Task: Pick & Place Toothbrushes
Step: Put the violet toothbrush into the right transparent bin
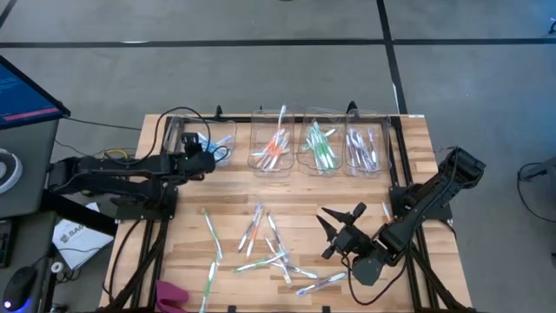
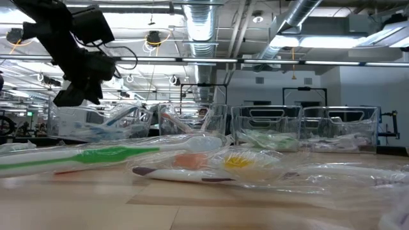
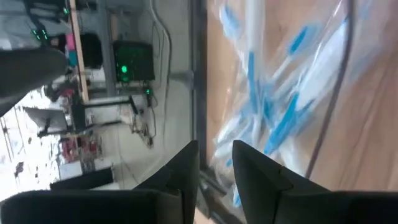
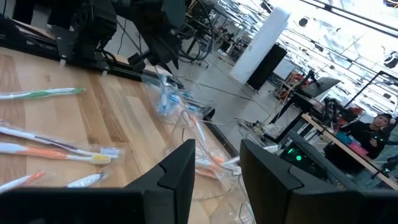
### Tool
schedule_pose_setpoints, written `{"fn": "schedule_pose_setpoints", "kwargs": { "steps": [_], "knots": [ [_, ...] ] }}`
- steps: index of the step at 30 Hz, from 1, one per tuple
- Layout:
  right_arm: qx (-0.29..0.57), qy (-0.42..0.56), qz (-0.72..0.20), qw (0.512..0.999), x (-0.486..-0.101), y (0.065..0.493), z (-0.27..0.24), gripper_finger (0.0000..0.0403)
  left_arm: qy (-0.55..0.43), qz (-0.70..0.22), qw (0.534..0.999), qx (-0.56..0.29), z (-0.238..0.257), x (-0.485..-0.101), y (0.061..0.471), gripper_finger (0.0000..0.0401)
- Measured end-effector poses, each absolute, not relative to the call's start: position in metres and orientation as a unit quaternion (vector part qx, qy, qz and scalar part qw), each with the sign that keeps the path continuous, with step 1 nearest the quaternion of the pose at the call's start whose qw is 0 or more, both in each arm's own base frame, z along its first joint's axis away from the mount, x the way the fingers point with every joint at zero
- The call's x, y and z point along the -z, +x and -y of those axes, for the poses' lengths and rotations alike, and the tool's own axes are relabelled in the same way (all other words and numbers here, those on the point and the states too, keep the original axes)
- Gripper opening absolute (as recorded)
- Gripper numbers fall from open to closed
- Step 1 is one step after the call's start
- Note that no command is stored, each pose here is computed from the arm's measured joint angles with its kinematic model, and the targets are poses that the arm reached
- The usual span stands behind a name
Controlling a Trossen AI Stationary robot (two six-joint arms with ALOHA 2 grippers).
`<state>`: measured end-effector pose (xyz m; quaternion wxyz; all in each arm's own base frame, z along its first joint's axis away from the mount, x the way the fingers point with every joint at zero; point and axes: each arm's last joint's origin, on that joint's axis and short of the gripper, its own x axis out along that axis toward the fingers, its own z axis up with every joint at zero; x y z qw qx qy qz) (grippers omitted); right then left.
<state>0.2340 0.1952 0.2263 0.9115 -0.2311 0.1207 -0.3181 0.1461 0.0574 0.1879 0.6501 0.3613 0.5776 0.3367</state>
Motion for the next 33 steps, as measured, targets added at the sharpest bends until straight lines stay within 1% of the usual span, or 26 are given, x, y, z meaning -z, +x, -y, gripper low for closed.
{"fn": "schedule_pose_setpoints", "kwargs": {
  "steps": [2,5,6,8,10,12,14,16,18,19,21,24,29,33],
  "knots": [
    [0.306,-0.236,-0.128,0.913,-0.226,0.234,-0.196,0.0120,0.360,-0.557,0.667,-0.341,-0.053,-0.195,0.148,0.0090],
    [0.257,-0.242,-0.151,0.923,-0.224,0.235,-0.198,0.0120,0.346,-0.510,0.704,-0.353,-0.045,-0.209,0.152,0.0090],
    [0.234,-0.238,-0.160,0.929,-0.223,0.236,-0.199,0.0120,0.332,-0.489,0.724,-0.356,-0.041,-0.212,0.153,0.0090],
    [0.173,-0.227,-0.183,0.941,-0.221,0.237,-0.202,0.0120,0.288,-0.437,0.781,-0.340,-0.033,-0.220,0.156,0.0090],
    [0.110,-0.216,-0.208,0.948,-0.218,0.237,-0.204,0.0120,0.240,-0.378,0.844,-0.294,-0.024,-0.227,0.162,0.0090],
    [0.055,-0.201,-0.230,0.951,-0.215,0.238,-0.206,0.0120,0.203,-0.323,0.893,-0.237,-0.013,-0.234,0.166,0.0090],
    [0.005,-0.168,-0.252,0.953,-0.213,0.239,-0.207,0.0120,0.167,-0.272,0.928,-0.189,-0.003,-0.242,0.169,0.0090],
    [-0.068,-0.123,-0.292,0.946,-0.209,0.239,-0.208,0.0120,0.125,-0.235,0.954,-0.141,0.009,-0.247,0.170,0.0090],
    [-0.137,-0.069,-0.337,0.929,-0.206,0.239,-0.208,0.0120,0.089,-0.205,0.970,-0.089,0.020,-0.251,0.171,0.0090],
    [-0.154,-0.046,-0.352,0.922,-0.205,0.240,-0.208,0.0120,0.079,-0.197,0.975,-0.064,0.027,-0.252,0.171,0.0090],
    [-0.162,-0.009,-0.368,0.916,-0.204,0.241,-0.206,0.0120,0.072,-0.175,0.982,-0.017,0.038,-0.255,0.172,0.0090],
    [-0.171,0.036,-0.395,0.902,-0.201,0.242,-0.205,0.0120,0.071,-0.155,0.985,0.024,0.053,-0.254,0.174,0.0090],
    [-0.179,0.083,-0.433,0.880,-0.195,0.241,-0.207,0.0120,0.072,-0.141,0.986,0.055,0.068,-0.252,0.179,0.0090],
    [-0.191,0.068,-0.436,0.877,-0.188,0.240,-0.214,0.0120,0.071,-0.141,0.986,0.057,0.071,-0.249,0.185,0.0090]
  ]
}}
